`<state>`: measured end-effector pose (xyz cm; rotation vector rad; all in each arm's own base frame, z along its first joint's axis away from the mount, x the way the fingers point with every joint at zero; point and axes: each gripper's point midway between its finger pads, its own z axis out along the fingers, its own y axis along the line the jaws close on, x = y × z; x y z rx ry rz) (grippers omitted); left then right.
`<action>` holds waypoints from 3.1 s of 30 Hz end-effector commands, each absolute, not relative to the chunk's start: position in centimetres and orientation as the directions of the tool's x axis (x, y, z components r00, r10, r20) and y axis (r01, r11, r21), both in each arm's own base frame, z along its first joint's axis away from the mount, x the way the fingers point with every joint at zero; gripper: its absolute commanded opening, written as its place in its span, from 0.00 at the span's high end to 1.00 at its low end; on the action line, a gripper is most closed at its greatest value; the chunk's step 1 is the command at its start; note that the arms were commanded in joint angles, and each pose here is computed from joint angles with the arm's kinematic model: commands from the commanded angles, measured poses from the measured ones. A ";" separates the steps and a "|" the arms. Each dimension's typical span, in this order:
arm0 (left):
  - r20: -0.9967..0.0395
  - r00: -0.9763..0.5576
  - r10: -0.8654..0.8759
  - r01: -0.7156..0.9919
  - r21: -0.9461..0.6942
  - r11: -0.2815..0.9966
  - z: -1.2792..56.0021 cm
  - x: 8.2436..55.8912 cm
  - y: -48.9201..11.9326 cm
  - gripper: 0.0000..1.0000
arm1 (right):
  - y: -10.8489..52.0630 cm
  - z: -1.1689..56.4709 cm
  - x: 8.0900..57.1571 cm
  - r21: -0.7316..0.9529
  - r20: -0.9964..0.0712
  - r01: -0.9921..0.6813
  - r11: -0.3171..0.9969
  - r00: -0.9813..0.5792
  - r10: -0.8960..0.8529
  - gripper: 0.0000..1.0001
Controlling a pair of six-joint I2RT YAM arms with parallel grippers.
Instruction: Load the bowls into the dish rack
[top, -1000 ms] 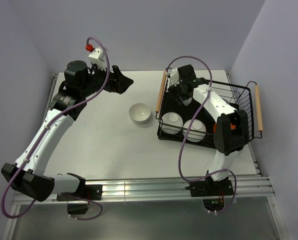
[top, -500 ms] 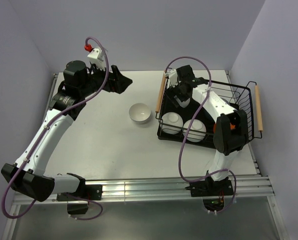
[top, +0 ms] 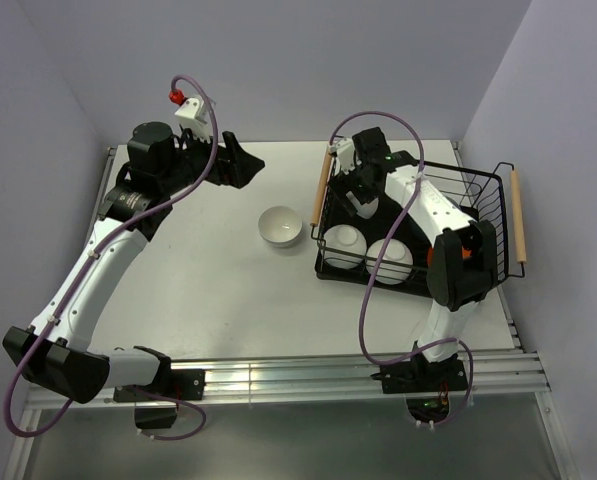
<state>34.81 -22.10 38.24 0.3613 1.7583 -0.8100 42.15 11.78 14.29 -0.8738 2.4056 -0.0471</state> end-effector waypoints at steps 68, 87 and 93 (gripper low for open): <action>-0.718 -0.684 -0.130 0.328 -0.462 0.824 16.7 42.0 -22.8 0.16 | 7.6 11.1 43.5 -0.046 -0.448 -0.277 0.960 -0.853 -0.267 0.48; -0.625 -0.768 -0.139 0.228 -0.471 0.852 9.6 43.3 -23.4 0.22 | -0.9 12.7 41.1 -0.301 -0.388 -0.193 0.934 -0.870 -0.305 0.48; -0.598 -0.789 -0.140 0.217 -0.485 0.847 8.5 43.3 -23.9 0.26 | -4.9 12.2 40.7 -0.460 -0.335 -0.185 0.868 -0.870 -0.362 0.49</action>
